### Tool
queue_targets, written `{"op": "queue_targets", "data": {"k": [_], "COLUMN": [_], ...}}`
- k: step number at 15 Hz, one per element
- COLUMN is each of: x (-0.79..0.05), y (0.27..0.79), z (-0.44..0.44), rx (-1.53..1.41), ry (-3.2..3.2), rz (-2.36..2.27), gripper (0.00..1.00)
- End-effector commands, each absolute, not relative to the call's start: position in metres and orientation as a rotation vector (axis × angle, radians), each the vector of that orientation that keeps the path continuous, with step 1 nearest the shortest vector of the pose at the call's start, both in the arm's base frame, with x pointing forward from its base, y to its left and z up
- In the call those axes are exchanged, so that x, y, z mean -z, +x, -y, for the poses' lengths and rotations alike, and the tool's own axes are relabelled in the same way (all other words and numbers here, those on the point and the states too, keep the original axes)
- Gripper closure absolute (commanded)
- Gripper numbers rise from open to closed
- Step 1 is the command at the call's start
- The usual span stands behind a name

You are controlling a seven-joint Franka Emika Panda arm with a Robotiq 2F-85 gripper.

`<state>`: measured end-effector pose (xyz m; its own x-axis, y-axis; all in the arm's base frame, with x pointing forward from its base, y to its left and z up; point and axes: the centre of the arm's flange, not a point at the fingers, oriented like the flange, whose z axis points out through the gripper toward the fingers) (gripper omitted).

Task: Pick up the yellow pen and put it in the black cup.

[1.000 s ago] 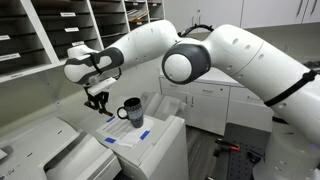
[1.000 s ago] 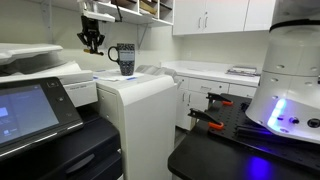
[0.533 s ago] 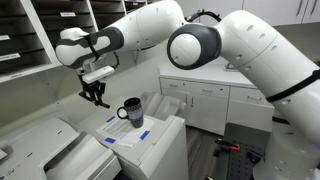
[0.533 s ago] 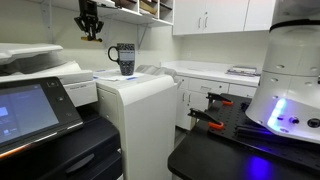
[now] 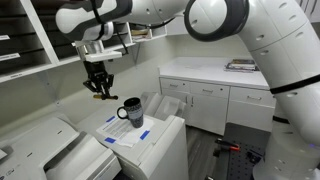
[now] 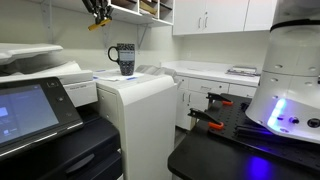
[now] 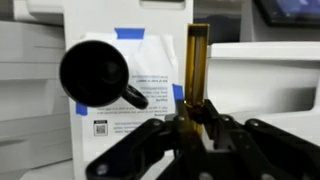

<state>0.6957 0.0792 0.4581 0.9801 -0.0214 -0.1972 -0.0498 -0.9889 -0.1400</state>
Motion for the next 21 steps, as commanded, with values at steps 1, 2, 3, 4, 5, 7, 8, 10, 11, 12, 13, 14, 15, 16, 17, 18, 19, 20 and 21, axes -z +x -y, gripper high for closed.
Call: {"op": "queue_targets", "data": {"k": [1, 2, 3, 4, 5, 7, 8, 10, 11, 12, 13, 14, 15, 16, 17, 18, 19, 20, 21], "x": [-0.475, -0.48, -0.483, -0.485, -0.487, -0.49, -0.491, -0.491, -0.493, -0.494, -0.494, -0.494, -0.493, -0.492, -0.489, -0.487, -0.485, -0.482, -0.481], "y": [0.646, 0.639, 0.631, 0.625, 0.62, 0.61, 0.605, 0.596, 0.593, 0.589, 0.586, 0.585, 0.584, 0.583, 0.583, 0.583, 0.585, 0.586, 0.587], "z": [-0.063, -0.06, -0.057, -0.055, -0.053, -0.051, -0.053, -0.054, -0.055, -0.055, -0.054, -0.053, -0.05, -0.047, -0.04, -0.035, -0.029, -0.022, -0.014], "rx": [-0.404, -0.417, -0.43, -0.448, -0.463, -0.496, -0.513, -0.539, -0.552, -0.566, -0.575, -0.585, -0.59, -0.595, -0.605, -0.612, -0.628, -0.636, -0.639], "ry": [-2.9, -2.88, -2.859, -2.828, -2.779, -2.682, -2.635, -2.535, -2.49, -2.442, -2.406, -2.37, -2.331, -2.293, -2.248, -2.203, -2.151, -2.097, -2.042], "rz": [-0.145, -0.175, -0.229, -0.277, -0.363, -0.457, -0.504, -0.588, -0.633, -0.674, -0.732, -0.783, -0.832, -0.879, -0.924, -0.964, -0.991, -1.016, -1.038], "gripper": [0.95, 0.95, 0.95, 0.95, 0.95, 0.95, 0.95, 0.95, 0.95, 0.95, 0.95, 0.95, 0.95, 0.95, 0.95, 0.95, 0.95, 0.95, 0.95]}}
